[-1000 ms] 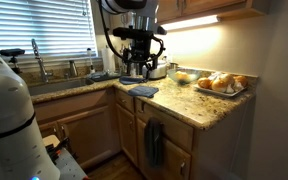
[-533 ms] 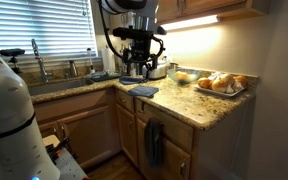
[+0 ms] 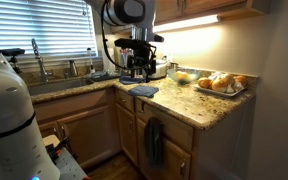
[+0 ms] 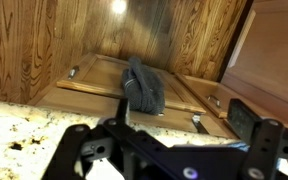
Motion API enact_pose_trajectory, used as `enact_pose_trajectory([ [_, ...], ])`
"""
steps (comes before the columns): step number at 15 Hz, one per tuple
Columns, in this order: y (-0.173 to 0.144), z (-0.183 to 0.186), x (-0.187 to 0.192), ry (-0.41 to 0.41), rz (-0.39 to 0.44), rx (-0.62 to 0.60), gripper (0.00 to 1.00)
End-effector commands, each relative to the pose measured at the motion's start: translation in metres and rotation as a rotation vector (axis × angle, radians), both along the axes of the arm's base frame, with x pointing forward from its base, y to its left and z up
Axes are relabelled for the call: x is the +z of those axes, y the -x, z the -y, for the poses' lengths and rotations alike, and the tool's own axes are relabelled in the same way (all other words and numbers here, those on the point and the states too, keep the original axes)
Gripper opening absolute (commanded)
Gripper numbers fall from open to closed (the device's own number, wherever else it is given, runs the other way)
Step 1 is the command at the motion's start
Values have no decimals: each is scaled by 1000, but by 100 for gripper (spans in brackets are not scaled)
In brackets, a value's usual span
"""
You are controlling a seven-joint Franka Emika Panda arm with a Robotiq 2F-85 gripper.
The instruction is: Hang the the towel on the hook
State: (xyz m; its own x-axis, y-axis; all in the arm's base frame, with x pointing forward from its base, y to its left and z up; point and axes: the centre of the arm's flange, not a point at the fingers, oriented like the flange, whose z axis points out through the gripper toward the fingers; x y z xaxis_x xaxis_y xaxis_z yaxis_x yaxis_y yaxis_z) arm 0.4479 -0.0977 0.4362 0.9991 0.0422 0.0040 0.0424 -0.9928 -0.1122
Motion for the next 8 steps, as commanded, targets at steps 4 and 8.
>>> enact_pose_trajectory([
  [4,-34,-49,-53,40,-5,-151,100],
  [8,-34,-53,-57,46,-30,-99,100],
])
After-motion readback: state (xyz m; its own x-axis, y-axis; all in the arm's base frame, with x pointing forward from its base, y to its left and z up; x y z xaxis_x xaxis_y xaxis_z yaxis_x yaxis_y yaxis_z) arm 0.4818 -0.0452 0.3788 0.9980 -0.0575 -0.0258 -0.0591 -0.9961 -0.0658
